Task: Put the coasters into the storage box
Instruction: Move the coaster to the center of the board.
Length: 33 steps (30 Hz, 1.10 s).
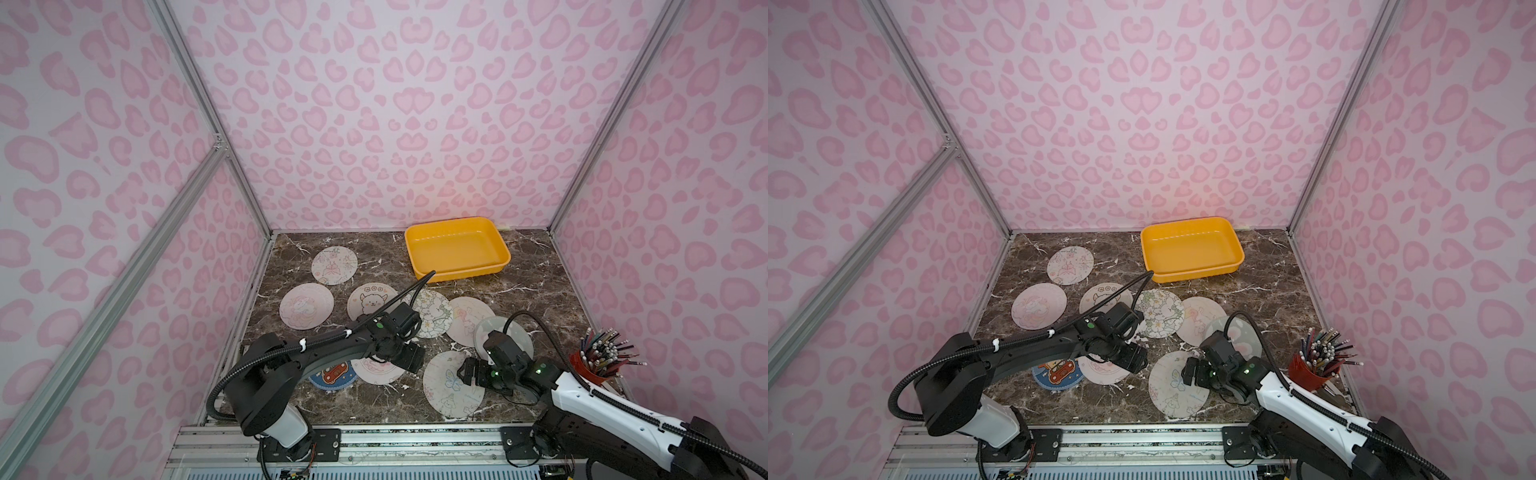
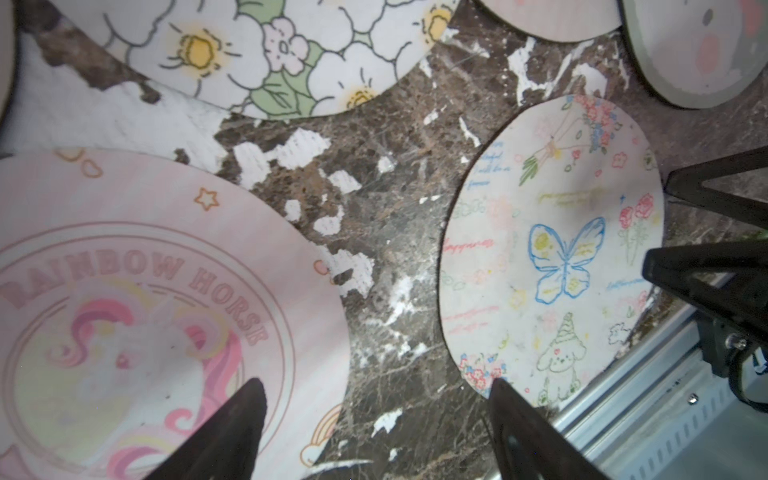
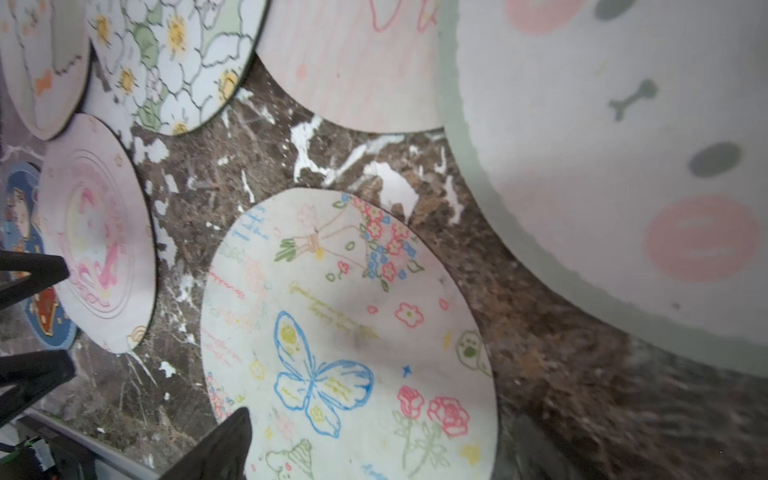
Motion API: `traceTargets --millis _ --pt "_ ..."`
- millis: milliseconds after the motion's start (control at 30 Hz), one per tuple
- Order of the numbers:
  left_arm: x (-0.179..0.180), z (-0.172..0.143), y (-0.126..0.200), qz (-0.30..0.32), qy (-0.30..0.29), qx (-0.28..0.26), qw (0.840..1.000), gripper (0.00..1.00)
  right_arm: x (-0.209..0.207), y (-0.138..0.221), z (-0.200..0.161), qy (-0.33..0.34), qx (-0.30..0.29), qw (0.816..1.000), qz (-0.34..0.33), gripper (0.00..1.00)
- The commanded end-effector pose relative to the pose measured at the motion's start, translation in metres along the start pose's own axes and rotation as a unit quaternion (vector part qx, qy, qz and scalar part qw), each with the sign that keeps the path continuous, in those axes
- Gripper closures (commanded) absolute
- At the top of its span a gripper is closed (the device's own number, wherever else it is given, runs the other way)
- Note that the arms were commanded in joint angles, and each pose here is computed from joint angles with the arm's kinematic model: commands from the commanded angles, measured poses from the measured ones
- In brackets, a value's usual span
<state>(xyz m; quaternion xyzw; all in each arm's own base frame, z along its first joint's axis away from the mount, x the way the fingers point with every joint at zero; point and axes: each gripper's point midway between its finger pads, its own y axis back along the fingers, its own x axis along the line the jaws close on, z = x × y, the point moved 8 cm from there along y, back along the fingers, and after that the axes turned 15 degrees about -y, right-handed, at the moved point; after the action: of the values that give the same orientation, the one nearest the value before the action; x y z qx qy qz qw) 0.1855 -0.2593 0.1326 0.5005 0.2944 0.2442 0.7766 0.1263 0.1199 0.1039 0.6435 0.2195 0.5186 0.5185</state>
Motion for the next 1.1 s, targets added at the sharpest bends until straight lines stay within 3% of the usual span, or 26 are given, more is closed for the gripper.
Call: traceTargets --millis 0,500,667,833,1067 --pt "-0.010 0.003 -0.003 -0.018 -0.010 0.016 1.000 0.17 -0.022 0.002 -0.009 -0.004 0.021 0.998 -0.061 0.02" --pt "-0.036 0.013 -0.043 -0.055 -0.039 0.092 0.993 0.39 -0.027 -0.002 -0.017 -0.024 0.046 0.998 -0.036 0.08" --pt "-0.035 0.016 -0.053 -0.036 -0.030 0.100 0.994 0.45 -0.028 -0.003 -0.018 -0.028 0.049 0.998 -0.032 0.09" --pt "-0.027 0.014 -0.056 0.004 -0.014 0.100 0.995 0.46 -0.032 -0.006 -0.023 -0.024 0.063 0.998 -0.019 0.13" --pt "-0.032 0.023 -0.063 -0.007 -0.016 0.101 0.995 0.49 -0.038 -0.008 -0.027 -0.031 0.070 0.997 -0.014 0.19"
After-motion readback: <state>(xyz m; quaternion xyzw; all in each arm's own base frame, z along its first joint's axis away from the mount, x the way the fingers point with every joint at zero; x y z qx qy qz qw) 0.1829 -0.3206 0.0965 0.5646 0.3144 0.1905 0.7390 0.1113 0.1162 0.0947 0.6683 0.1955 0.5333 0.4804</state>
